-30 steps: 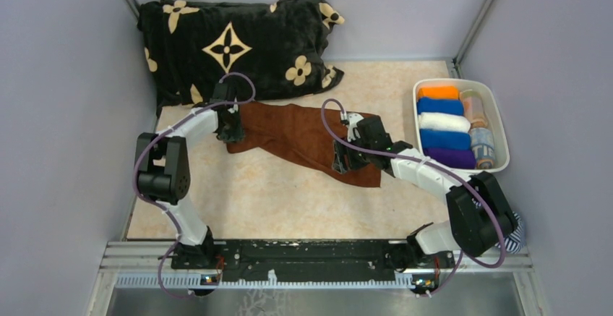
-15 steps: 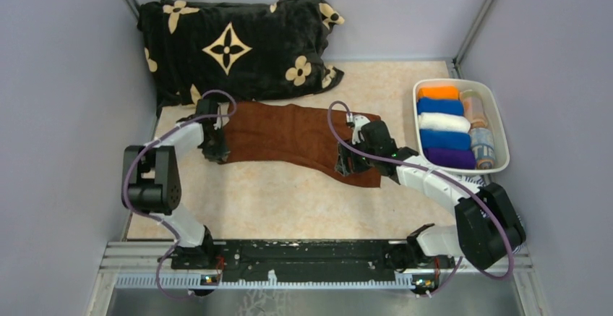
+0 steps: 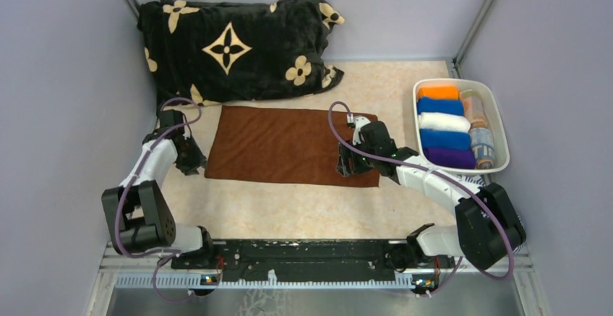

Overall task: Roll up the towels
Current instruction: Flatten out the towel at the center of the board.

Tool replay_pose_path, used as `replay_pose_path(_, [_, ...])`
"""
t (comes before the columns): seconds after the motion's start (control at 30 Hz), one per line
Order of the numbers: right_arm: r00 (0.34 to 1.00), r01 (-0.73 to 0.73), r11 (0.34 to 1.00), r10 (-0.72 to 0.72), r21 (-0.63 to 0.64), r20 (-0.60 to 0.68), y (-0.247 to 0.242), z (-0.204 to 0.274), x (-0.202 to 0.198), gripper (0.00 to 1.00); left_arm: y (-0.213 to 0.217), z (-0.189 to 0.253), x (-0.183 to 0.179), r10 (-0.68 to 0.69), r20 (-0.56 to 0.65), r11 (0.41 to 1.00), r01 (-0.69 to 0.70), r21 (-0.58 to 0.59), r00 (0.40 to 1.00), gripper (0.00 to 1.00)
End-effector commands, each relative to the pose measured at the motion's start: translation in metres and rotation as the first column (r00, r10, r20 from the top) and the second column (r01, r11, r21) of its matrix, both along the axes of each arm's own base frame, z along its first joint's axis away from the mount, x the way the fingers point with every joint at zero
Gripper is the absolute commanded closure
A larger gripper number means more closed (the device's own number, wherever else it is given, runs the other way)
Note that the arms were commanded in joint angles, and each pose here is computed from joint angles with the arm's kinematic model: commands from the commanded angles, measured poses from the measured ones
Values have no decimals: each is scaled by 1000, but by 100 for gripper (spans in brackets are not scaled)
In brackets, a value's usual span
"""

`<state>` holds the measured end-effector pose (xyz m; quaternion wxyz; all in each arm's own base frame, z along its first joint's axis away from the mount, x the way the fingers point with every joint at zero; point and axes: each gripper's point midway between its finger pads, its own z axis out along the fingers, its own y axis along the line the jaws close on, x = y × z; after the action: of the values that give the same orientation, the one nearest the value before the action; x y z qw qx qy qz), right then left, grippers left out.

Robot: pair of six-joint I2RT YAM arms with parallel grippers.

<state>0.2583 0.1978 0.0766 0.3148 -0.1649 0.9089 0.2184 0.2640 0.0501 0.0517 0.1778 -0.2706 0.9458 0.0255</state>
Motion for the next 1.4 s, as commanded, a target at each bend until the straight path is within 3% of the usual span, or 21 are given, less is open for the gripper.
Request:
replay_pose_path(0.0, [1000,-12,1000,11,23,22,11,14,1,36,-26,42,24,-58,166,993,74,-89,984,59])
replay_pose_path(0.13, [998,57,996,-58,-62,-22,-1,-1,1,36,-73,45,45,-153,210,974,183,-130,966,53])
replay_pose_path(0.27, [987,146,981,-154,-127,-53,-17,-14,-1,33,-98,20,59,-184,163,962,212,-172,969,50])
replay_pose_path(0.43, [970,215,956,-233,-197,-71,-36,-30,-9,29,-89,-11,57,-146,114,976,162,-146,983,47])
replay_pose_path(0.77, [933,249,940,-297,-233,-203,-51,-64,-48,18,-52,-40,9,4,21,982,0,-189,1000,44])
replay_pose_path(1.07, [894,291,935,-341,-203,-291,-61,-65,-86,13,-41,-30,-22,121,16,966,-114,-231,993,42])
replay_pose_path(1.23, [897,279,950,-310,-141,-316,-51,-48,-92,13,-40,8,-10,109,135,971,-76,-228,985,39])
replay_pose_path(1.37, [928,278,953,-299,-123,-222,-48,-14,-69,13,-31,49,13,31,251,987,11,-163,968,37])
